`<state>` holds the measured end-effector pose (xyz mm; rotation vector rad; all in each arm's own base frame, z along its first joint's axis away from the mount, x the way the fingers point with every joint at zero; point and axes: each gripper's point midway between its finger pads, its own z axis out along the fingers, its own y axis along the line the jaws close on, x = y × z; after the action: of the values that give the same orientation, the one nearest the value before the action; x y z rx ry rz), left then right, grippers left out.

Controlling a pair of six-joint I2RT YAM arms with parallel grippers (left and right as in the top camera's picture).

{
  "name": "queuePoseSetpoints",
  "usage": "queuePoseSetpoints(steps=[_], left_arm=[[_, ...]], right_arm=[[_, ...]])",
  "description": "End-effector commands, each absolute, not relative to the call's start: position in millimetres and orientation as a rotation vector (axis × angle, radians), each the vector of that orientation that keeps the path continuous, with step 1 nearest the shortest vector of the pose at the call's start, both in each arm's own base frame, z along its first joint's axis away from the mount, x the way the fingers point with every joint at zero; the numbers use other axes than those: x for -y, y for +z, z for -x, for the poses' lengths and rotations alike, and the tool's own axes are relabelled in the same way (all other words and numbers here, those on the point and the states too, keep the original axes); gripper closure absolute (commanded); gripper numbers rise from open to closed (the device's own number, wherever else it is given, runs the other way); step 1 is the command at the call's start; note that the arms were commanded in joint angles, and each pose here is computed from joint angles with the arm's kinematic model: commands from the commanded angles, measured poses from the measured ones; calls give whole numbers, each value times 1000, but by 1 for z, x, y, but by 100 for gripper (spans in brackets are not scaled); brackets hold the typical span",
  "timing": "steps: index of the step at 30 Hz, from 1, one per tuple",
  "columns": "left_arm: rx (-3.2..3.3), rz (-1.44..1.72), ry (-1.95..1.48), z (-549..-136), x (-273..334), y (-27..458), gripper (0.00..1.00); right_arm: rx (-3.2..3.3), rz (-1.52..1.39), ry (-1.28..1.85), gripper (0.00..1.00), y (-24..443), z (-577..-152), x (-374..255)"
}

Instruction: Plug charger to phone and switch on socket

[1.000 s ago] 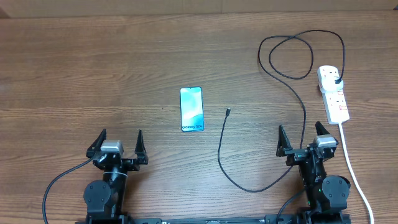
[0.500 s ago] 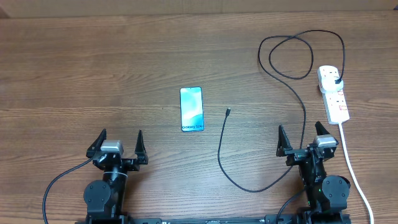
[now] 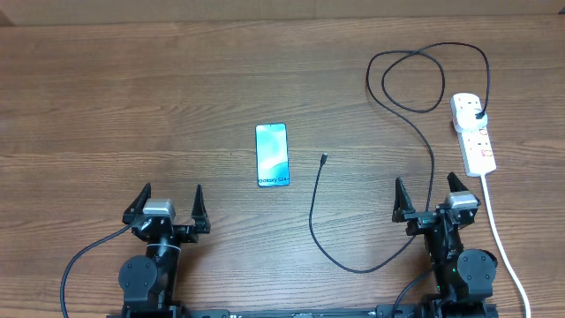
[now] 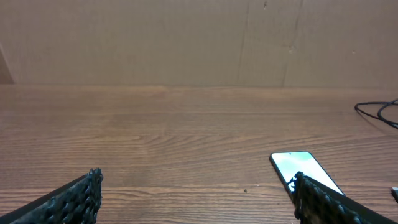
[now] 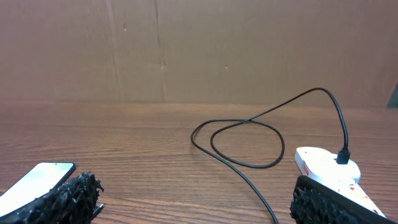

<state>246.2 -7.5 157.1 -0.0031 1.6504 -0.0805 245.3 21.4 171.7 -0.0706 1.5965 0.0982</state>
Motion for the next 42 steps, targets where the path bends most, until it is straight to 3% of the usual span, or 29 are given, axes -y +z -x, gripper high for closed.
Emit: queuePoseSetpoints(steps=[1,7,14,19,27,33,37,42], left_arm=[[-1644,19,-74,-246,5,157,0],[-1643,11,-102,-246,9,157,0],[-1702,164,-1053,-217,95,167,0],[-1674,289,-1196,-216,96,177,0],[-1227,129,-1072,-204,75,283,0],[-1171,48,-796,-192,61,353,0],[-1407,33,-665,-211,61,371,0],[-1951,60,-566,-244,60,355,0]], right_arm=[[-1591,76,97,0,170,-245,-22],[-1591,76,97,0,170,-245,-22],[-1591,76,97,0,170,-245,-22],[-1591,76,97,0,170,-245,-22],[-1591,76,97,0,170,-245,-22],[-1591,76,97,0,170,-245,-22],[-1591,76,97,0,170,-245,-22],[-1591,76,97,0,170,-245,-22]])
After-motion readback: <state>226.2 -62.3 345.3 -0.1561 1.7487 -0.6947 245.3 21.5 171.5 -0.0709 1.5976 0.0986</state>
